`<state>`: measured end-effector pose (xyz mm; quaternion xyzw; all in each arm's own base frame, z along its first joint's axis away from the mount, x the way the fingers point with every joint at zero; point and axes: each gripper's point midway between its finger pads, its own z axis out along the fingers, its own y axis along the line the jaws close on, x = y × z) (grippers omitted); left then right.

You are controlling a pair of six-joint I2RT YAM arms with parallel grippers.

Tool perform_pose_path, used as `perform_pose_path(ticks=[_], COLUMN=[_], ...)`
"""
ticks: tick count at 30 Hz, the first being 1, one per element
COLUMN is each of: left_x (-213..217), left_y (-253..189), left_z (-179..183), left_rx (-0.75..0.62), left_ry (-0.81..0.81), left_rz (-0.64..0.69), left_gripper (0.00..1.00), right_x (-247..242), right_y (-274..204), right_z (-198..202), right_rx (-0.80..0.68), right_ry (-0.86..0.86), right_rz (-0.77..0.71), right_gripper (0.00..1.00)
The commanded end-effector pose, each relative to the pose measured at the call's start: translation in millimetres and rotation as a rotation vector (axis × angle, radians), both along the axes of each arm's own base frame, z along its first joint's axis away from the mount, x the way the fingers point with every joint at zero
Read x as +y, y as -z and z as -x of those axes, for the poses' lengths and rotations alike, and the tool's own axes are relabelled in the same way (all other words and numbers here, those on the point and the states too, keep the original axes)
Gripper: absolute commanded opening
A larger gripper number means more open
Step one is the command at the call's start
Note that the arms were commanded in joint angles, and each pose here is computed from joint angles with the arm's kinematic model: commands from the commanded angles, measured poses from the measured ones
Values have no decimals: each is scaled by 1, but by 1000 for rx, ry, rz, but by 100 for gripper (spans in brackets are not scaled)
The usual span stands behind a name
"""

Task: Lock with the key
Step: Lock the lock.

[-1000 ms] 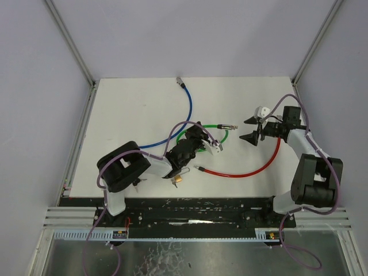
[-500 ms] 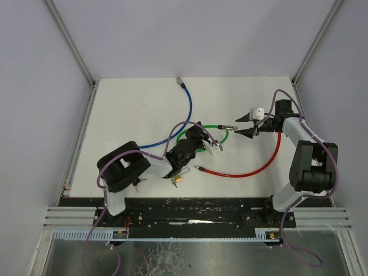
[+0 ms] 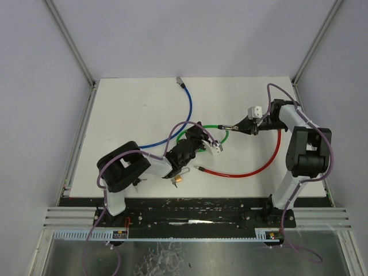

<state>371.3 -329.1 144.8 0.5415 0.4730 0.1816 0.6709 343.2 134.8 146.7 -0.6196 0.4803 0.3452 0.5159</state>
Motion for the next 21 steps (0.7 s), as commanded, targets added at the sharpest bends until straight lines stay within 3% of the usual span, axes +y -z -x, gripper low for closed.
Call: perform_pose_path(ticks=[1,7,13,21], left_x=[4,4,4,3], left_y=[53,52,53,53], left_z=[15,15,15,15], left_rx=[139,138,139,139], left_ry=[34,34,35,36], left_rz=[-100,-100,-103,-105], left_gripper=[0,0,0,0], right_x=[9,8,-1,-18], right_y=[-26,-28,-20,-46], right_z=[11,9,-6,-21], right_rx=[-38,-44,-94,-310], right_ry=[-56,-63,-1,161], right_rz=[-72,-59,42,176], right_gripper=[16,3,1,1])
